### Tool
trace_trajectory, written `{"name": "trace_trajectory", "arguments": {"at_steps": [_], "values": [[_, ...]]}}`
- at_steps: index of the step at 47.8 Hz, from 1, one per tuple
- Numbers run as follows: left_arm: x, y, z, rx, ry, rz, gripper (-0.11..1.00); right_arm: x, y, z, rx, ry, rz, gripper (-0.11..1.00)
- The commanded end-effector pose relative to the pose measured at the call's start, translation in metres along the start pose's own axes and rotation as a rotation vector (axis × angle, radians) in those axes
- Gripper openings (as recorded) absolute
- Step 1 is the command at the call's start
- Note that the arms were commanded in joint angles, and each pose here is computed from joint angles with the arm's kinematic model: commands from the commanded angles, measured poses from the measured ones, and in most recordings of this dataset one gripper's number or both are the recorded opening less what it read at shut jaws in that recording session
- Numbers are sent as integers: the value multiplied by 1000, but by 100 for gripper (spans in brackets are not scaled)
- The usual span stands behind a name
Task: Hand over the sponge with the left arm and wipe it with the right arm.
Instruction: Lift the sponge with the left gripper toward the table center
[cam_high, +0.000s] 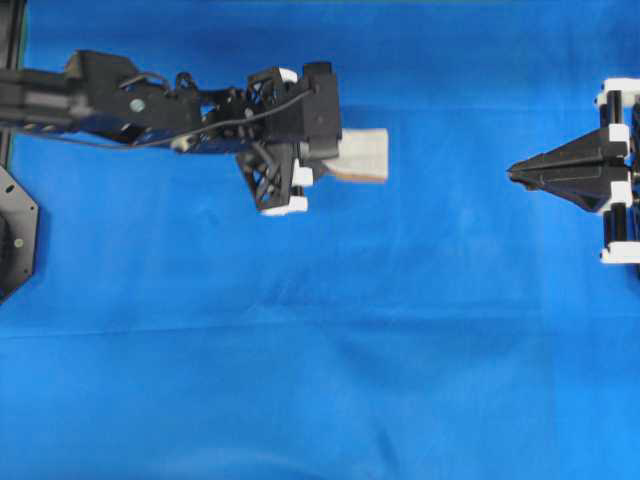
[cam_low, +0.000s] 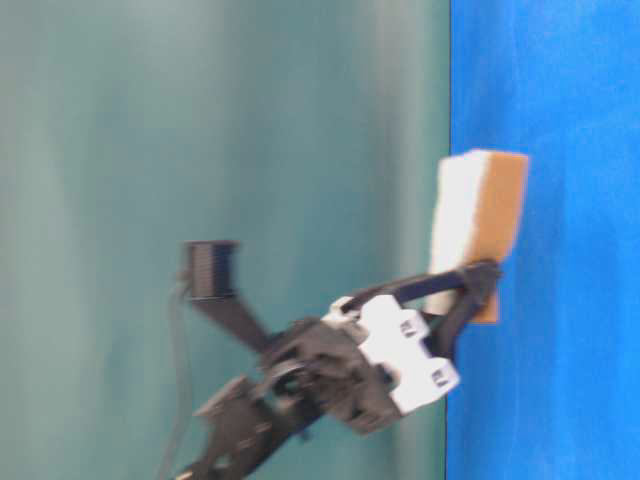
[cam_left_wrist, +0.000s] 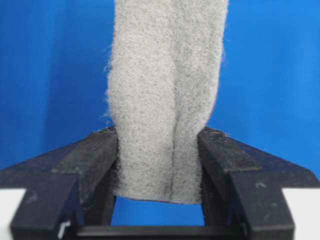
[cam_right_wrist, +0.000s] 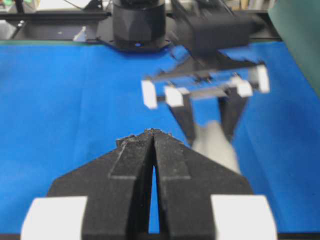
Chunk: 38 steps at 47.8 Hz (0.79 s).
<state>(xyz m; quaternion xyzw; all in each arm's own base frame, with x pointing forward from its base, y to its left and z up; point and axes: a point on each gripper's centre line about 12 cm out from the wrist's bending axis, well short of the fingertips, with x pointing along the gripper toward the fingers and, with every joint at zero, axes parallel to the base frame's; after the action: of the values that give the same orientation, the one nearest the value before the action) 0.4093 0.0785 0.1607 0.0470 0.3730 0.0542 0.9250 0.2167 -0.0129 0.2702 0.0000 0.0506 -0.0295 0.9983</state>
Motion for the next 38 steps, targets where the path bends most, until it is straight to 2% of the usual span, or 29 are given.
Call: {"name": "trace_trajectory", "arguments": {"at_steps": [1,6,15,22,38], "values": [[-24,-15,23,18,-60,-24,38,3,-1,4,-2,-6,-6,0],[-39,-35,31,22,-83,-63,38,4,-2,3,-2,-3,-9,0],[-49,-55,30,-20,-92,-104,38,9,-2,6,6,3,-11,0],[-50,-58,28,-34,-86,-111,38,15,-3,5,6,34,-11,0],[-50,-59,26,-24,-83,-112,38,39,0,7,7,74,1,0]]}}
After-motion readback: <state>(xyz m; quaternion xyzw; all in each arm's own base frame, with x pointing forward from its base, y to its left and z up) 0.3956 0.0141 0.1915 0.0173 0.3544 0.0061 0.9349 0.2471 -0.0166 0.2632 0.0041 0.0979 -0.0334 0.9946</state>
